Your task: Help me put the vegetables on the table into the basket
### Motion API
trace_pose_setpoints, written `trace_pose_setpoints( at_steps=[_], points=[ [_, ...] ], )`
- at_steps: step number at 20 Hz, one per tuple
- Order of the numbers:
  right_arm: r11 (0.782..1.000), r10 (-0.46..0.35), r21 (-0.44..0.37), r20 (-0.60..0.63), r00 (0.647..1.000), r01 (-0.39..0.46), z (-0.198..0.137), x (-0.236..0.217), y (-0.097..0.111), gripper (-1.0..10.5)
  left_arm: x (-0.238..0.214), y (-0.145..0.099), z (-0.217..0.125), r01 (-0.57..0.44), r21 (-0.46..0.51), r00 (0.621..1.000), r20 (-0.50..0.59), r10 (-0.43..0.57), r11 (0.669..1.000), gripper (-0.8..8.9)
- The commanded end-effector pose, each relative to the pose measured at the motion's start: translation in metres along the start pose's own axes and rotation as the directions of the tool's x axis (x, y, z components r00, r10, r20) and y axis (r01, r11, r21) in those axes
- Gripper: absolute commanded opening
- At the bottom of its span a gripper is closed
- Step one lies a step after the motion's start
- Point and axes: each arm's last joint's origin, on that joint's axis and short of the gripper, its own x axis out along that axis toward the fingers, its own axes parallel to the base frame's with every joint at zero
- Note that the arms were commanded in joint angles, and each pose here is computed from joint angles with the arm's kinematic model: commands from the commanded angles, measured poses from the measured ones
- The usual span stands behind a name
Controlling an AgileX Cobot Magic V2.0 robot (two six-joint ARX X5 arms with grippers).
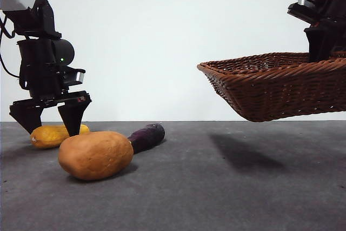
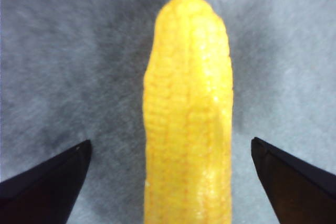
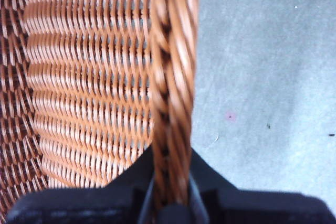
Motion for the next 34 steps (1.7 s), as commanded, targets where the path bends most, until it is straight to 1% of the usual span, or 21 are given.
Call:
trace_pose_setpoints(
  at_steps=[1,2,3,6,7,8,9,10,15,17,19,20,21,22,24,25,28,30,32,33,34],
  points=[
    [1.000,0.013,-0.015,0.009,1.000,-0.012,0.000,-0.002,0.001,-0.1,0.004,-0.002,0.001,0.007,0.021,1.000,0.006,-0.008,1.000,6.55],
    [1.000,0.013,-0.015,0.009,1.000,-0.012,0.000,-0.002,0.001,-0.1,0.004,-0.003,0.002,0.006,0.024,1.000,0.011,-0.007,1.000,6.50],
    [1.000,0.013,-0.015,0.008,1.000,-0.013,0.000,-0.002,0.002,-0.1,0.004,-0.003,0.002,0.006,0.024,1.000,0.010,-0.007,1.000,6.04],
    [1.000,0.013,-0.015,0.008,1.000,-0.012,0.000,-0.002,0.001,-0.1,0.004,-0.004,0.003,0.006,0.023,1.000,0.012,-0.006,1.000,4.00],
    [1.000,0.013,-0.015,0.008,1.000,-0.013,0.000,-0.002,0.002,-0.1,0.004,-0.004,0.003,0.004,0.023,1.000,0.012,-0.005,1.000,3.05],
    [1.000,0.013,-0.015,0.008,1.000,-0.013,0.000,-0.002,0.002,-0.1,0.004,-0.004,0.002,0.006,0.022,1.000,0.008,-0.006,1.000,1.81],
    [1.000,0.013,-0.015,0.008,1.000,-0.013,0.000,-0.002,0.001,-0.1,0.004,-0.004,0.002,0.006,0.022,1.000,0.007,-0.006,1.000,0.34],
    [1.000,0.013,-0.014,0.007,1.000,-0.013,0.000,-0.002,0.002,-0.1,0.004,-0.004,0.002,0.006,0.021,1.000,0.011,-0.006,1.000,-0.07],
    [1.000,0.013,-0.009,-0.006,1.000,-0.013,-0.001,-0.002,0.002,-0.1,0.000,-0.005,0.001,0.025,0.003,1.000,-0.006,-0.025,1.000,-0.08],
    [1.000,0.013,-0.008,-0.008,1.000,-0.013,-0.001,-0.002,0.002,-0.1,-0.009,-0.008,0.001,0.093,-0.010,0.996,-0.009,-0.093,0.996,-0.08],
    [1.000,0.013,-0.008,-0.008,1.000,-0.013,-0.001,-0.002,0.002,-0.1,-0.021,-0.013,0.002,0.204,-0.037,0.979,0.018,-0.204,0.978,-0.08],
    [1.000,0.013,-0.008,-0.007,1.000,-0.013,-0.001,-0.002,0.002,-0.1,-0.028,-0.016,0.002,0.275,-0.045,0.961,0.037,-0.273,0.961,-0.08],
    [1.000,0.013,-0.004,-0.009,1.000,-0.014,-0.001,-0.002,0.002,-0.1,-0.036,-0.019,0.001,0.351,-0.053,0.935,0.064,-0.348,0.935,-0.08],
    [1.000,0.014,-0.002,-0.011,1.000,-0.014,-0.001,-0.002,0.002,-0.1,-0.045,-0.025,0.001,0.432,-0.051,0.900,0.091,-0.427,0.900,-0.08],
    [1.000,0.014,0.015,-0.018,1.000,-0.014,-0.002,-0.002,0.002,-0.1,-0.065,-0.042,0.000,0.547,-0.021,0.832,0.128,-0.541,0.837,-0.08],
    [1.000,0.015,0.021,-0.026,1.000,-0.014,-0.003,-0.002,0.002,-0.1,-0.076,-0.052,0.000,0.579,0.007,0.807,0.140,-0.574,0.816,-0.08],
    [0.999,0.013,0.048,-0.042,0.999,-0.011,-0.004,-0.001,0.004,-0.1,-0.111,-0.097,-0.004,0.597,0.139,0.776,0.150,-0.612,0.790,-0.08],
    [0.997,-0.001,0.071,-0.046,0.999,0.004,-0.004,0.000,0.006,-0.1,-0.130,-0.137,-0.006,0.592,0.238,0.759,0.157,-0.632,0.770,-0.08],
    [0.997,-0.039,0.060,-0.056,0.998,0.043,-0.005,0.004,0.015,-0.1,-0.137,-0.184,-0.005,0.584,0.320,0.742,0.163,-0.651,0.746,-0.08],
    [0.996,-0.067,0.047,-0.061,0.996,0.070,-0.005,0.007,0.022,-0.1,-0.137,-0.208,-0.005,0.562,0.350,0.748,0.172,-0.641,0.750,-0.08],
    [0.995,-0.091,0.036,-0.063,0.994,0.093,-0.005,0.010,0.027,-0.1,-0.136,-0.225,-0.005,0.527,0.367,0.765,0.189,-0.616,0.766,-0.08]
  ],
)
